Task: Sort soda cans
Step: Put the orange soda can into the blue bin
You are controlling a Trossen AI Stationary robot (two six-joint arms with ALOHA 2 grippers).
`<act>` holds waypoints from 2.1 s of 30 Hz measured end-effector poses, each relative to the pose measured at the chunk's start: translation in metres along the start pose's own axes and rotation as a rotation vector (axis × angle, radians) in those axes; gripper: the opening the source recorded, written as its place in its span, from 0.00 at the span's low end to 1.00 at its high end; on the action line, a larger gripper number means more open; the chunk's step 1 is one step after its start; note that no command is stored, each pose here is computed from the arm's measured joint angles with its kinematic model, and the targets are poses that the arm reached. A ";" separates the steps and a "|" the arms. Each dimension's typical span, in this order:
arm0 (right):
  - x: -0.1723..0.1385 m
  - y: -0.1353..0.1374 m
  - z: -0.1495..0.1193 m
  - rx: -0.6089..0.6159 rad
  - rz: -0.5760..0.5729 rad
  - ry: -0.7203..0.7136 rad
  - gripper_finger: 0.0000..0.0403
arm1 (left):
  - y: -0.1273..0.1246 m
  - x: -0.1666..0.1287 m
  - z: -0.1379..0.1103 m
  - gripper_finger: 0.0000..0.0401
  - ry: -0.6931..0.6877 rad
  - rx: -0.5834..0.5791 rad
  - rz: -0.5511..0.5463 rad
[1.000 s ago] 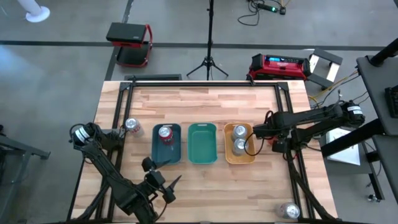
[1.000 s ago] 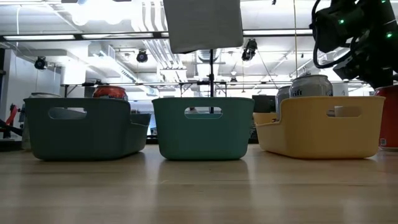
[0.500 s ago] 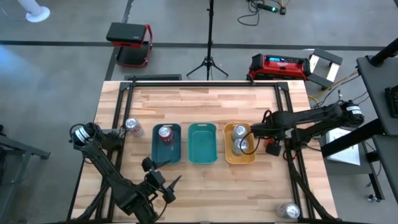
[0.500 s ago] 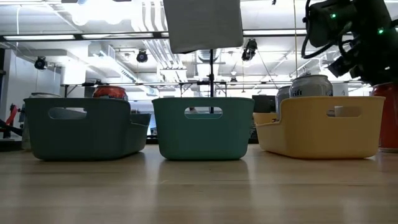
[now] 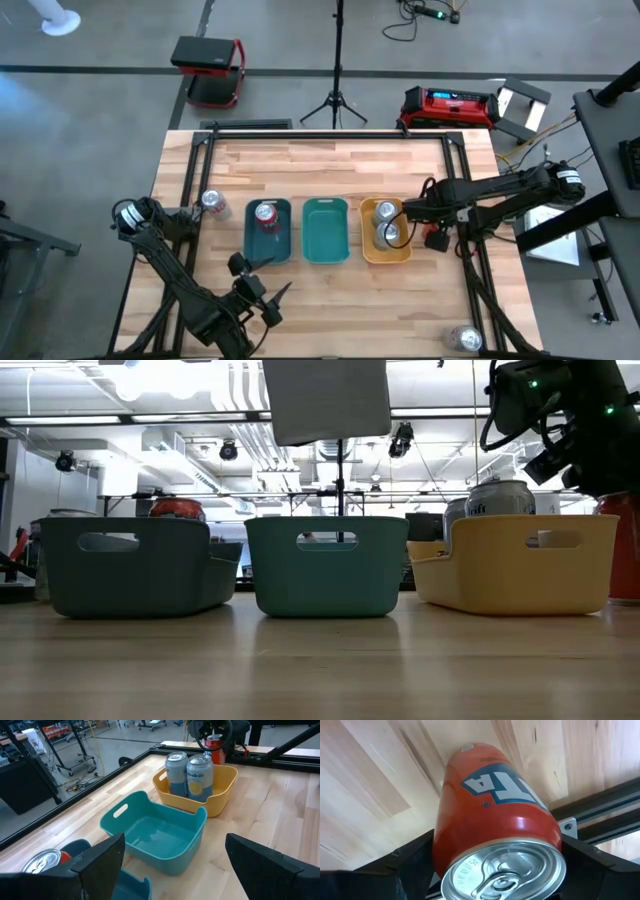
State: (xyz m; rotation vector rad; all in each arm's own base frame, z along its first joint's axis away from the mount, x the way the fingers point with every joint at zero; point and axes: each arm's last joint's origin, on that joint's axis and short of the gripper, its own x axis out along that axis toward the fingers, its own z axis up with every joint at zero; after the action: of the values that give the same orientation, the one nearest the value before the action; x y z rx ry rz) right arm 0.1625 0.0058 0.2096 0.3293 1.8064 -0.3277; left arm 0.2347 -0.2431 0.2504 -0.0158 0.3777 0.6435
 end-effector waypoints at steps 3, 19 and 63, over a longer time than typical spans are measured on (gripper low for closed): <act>0.000 0.001 0.003 -0.023 0.011 -0.027 0.79 | 0.000 0.000 0.000 0.82 0.000 0.000 0.000; -0.039 0.001 -0.001 -0.054 -0.025 -0.025 0.77 | 0.000 0.000 0.000 0.82 -0.006 -0.005 0.001; -0.183 0.100 0.162 -0.363 -0.158 -0.738 0.77 | 0.020 -0.020 0.008 0.82 0.256 0.060 -0.063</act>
State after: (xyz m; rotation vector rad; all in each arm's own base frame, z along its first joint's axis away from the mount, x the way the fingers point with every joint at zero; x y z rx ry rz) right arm 0.3906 0.0250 0.3405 -0.1813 1.1275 -0.1873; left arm 0.2115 -0.2376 0.2668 -0.0533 0.6411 0.5688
